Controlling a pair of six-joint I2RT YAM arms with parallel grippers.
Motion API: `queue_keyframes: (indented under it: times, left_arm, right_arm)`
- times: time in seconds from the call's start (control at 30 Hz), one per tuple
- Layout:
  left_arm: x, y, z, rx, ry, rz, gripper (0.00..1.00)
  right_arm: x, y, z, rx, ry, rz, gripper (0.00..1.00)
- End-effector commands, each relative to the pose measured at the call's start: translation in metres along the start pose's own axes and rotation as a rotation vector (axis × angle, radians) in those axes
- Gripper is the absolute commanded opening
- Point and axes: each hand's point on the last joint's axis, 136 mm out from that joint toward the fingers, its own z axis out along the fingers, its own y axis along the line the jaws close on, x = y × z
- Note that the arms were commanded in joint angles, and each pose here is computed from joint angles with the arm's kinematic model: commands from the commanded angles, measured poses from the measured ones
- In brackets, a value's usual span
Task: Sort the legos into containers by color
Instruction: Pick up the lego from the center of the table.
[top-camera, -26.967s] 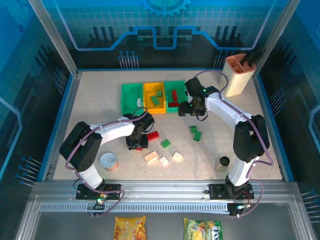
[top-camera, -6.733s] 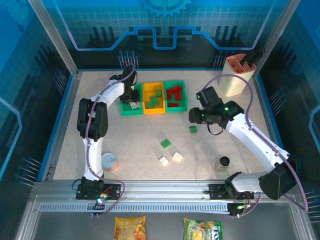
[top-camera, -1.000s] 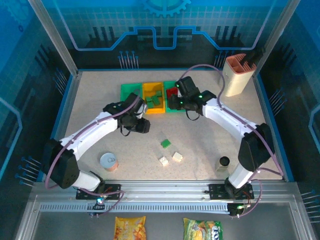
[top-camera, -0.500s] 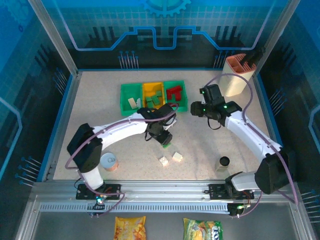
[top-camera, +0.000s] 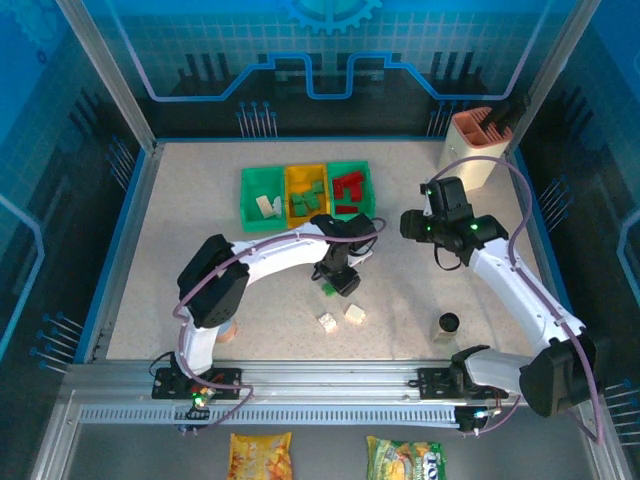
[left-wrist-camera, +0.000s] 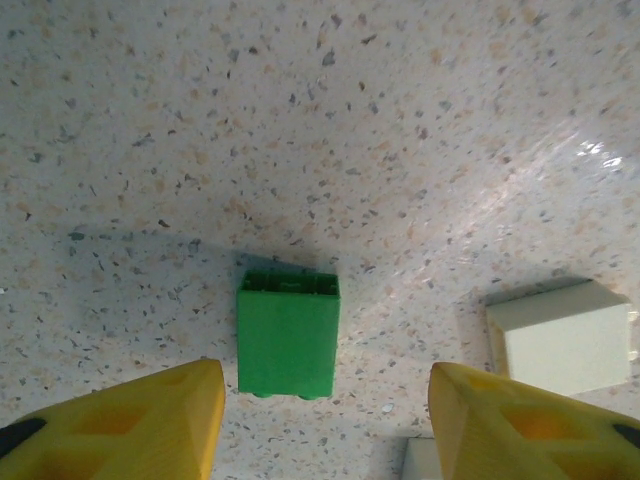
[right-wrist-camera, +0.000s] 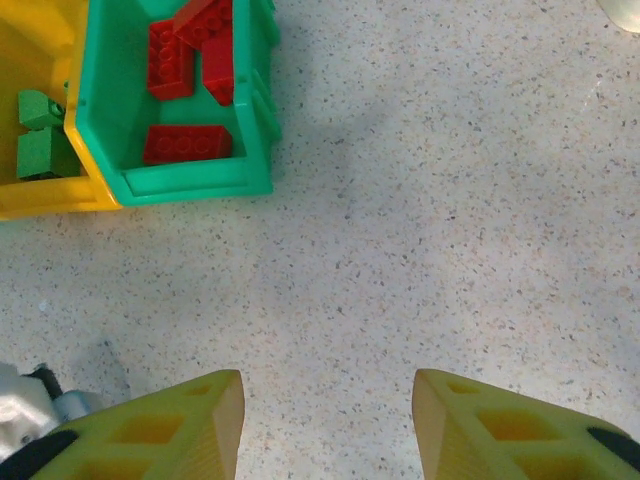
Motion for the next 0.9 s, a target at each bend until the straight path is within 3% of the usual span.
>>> queue_keyframes:
  times: [0.0, 0.43, 0.87]
  left_arm:
    - [0.009, 0.002, 0.006, -0.024, 0.073, 0.040, 0.58]
    - [0.019, 0.010, 0.029, -0.055, 0.158, 0.056, 0.57]
    - [0.018, 0.006, 0.036, -0.023, 0.161, 0.057, 0.45]
  right_arm:
    - [0.007, -0.009, -0.007, 0.018, 0.009, -0.003, 0.49]
    - [0.012, -0.015, -0.010, 0.039, 0.016, 0.001, 0.49]
    - [0.013, -0.017, -0.014, 0.047, 0.017, 0.009, 0.49]
